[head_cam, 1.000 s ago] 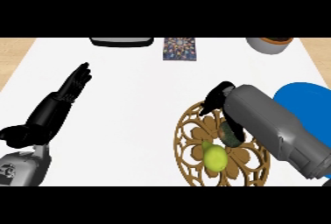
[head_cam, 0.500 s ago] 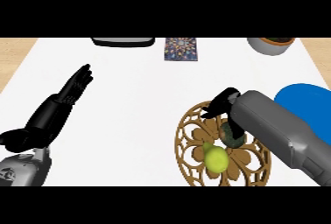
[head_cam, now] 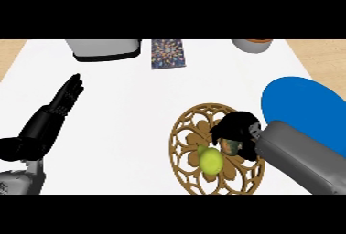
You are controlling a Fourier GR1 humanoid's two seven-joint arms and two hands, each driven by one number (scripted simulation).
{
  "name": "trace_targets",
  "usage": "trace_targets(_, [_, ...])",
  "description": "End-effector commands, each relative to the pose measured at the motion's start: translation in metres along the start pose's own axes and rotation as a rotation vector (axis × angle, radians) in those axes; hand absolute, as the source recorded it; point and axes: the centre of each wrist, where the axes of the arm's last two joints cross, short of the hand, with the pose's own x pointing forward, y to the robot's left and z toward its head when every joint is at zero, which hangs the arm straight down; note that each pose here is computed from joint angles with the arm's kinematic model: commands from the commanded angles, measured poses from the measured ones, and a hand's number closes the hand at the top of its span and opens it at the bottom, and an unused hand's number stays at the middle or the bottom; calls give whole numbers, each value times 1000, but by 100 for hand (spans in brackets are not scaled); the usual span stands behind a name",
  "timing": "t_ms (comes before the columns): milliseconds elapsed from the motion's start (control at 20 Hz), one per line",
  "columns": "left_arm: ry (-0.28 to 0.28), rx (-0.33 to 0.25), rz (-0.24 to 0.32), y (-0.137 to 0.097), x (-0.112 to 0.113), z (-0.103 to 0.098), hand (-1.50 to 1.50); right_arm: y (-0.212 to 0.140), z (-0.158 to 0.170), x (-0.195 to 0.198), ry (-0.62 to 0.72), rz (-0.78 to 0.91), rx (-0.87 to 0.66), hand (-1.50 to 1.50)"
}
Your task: Pick the squash from the placemat and place it in the plate
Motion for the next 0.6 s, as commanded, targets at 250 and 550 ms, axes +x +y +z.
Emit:
trace_targets(250, [76, 112, -7, 19, -15, 23, 0, 68, 45, 5, -73, 62, -477, 150])
trace_targets(550, [84, 157, -25, 30, -14, 34, 0, 106, 91, 3, -112, 80, -706, 150])
